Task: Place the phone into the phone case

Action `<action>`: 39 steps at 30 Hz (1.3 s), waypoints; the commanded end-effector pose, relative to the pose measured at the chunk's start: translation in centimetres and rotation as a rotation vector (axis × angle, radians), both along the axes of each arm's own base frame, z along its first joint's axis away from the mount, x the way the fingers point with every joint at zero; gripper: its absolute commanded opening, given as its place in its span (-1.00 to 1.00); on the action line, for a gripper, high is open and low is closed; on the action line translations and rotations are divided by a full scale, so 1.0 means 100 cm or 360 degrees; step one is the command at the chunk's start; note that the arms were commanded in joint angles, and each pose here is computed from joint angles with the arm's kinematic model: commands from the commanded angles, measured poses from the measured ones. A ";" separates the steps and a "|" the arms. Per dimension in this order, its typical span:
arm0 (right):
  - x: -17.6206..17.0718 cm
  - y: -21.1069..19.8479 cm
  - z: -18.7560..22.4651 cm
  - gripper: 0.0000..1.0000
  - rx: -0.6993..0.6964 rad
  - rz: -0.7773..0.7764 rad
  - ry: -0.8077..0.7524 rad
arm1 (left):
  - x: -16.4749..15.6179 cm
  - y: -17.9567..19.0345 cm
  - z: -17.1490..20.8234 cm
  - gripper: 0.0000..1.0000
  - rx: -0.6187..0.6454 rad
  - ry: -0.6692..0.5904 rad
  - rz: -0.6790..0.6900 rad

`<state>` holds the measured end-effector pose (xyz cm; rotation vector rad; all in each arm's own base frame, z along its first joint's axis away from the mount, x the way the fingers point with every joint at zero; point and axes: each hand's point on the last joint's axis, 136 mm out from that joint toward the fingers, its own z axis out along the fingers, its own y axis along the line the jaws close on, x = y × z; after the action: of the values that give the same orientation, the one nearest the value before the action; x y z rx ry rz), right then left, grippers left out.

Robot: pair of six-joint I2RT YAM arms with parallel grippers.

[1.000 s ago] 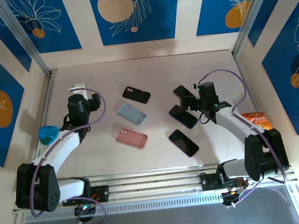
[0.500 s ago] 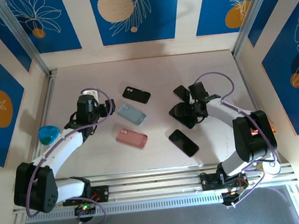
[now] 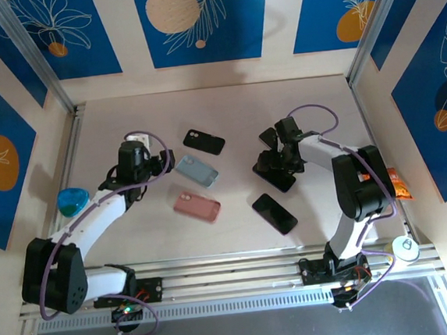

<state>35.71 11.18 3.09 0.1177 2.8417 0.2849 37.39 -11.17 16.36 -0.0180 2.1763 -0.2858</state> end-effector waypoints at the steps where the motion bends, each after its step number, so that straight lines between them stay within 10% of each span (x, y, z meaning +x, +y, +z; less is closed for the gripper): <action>1: -0.008 0.009 -0.001 0.94 0.0063 0.0008 0.0103 | 0.006 -0.007 0.012 0.77 -0.0008 -0.0028 -0.0029; 16: -0.047 0.047 0.010 0.97 0.0127 0.0057 0.0293 | 0.012 -0.011 0.007 0.78 0.0023 -0.0012 -0.0067; 39: -0.030 0.037 -0.003 0.79 -0.0455 0.0129 0.0212 | 0.004 -0.012 0.006 0.74 0.0041 0.0010 -0.0106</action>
<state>32.58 15.21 2.78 -0.0556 2.9856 -0.0791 37.83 -11.63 15.64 0.0273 2.2092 -0.2765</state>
